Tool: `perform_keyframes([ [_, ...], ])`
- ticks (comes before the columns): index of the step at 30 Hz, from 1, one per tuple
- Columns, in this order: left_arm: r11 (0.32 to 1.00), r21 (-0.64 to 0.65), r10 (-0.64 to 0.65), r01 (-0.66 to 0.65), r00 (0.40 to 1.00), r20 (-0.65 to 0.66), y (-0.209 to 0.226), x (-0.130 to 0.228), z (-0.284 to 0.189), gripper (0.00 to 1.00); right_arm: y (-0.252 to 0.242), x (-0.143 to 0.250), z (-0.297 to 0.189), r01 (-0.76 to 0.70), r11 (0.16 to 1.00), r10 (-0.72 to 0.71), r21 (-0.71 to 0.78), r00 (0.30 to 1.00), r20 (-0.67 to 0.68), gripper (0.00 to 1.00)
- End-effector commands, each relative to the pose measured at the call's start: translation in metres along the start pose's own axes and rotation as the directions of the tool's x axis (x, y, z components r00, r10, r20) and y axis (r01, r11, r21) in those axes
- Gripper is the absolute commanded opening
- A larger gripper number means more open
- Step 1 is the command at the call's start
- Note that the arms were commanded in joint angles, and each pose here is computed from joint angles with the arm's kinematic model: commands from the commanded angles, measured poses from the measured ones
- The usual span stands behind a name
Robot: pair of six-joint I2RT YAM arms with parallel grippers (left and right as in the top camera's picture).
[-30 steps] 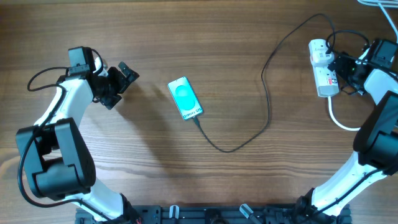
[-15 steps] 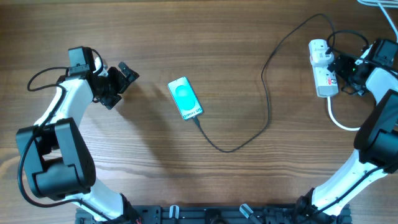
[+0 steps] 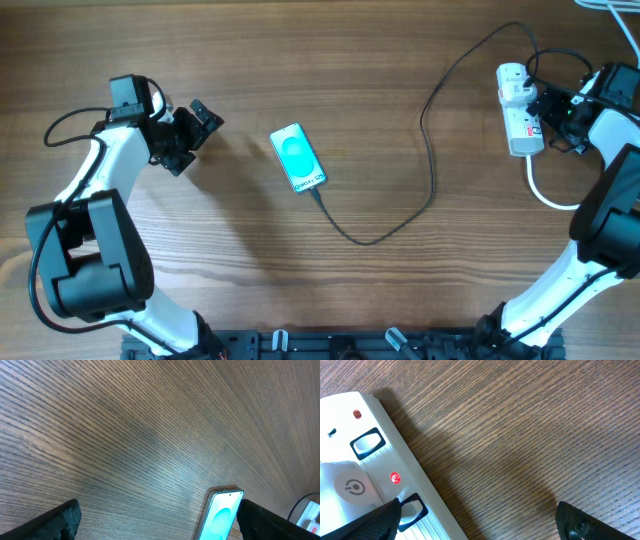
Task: Plug charger to phone and switch on socket
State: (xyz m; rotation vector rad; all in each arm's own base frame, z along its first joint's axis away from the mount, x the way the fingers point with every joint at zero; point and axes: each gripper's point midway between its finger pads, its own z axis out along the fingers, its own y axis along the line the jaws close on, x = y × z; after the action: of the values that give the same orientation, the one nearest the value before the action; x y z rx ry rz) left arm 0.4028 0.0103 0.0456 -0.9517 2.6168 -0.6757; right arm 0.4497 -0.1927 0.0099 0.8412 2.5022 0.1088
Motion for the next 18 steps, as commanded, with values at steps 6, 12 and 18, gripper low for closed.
perform_keyframes([
  [6,1.000,0.008,0.007,-0.007,1.000,-0.002,-0.002,-0.001,0.000,1.00,-0.002,0.043,0.021,0.042,0.999,-0.041,0.003,0.990,-0.132,0.99],
  [12,1.000,0.008,0.007,-0.007,1.000,-0.002,-0.002,-0.001,0.000,1.00,-0.003,0.050,0.020,0.040,0.999,-0.039,0.007,0.987,-0.158,0.97],
  [18,1.000,0.008,0.007,-0.007,1.000,-0.002,-0.002,-0.001,0.000,1.00,-0.005,0.043,-0.002,0.044,0.998,-0.038,0.036,0.987,-0.155,0.86],
])
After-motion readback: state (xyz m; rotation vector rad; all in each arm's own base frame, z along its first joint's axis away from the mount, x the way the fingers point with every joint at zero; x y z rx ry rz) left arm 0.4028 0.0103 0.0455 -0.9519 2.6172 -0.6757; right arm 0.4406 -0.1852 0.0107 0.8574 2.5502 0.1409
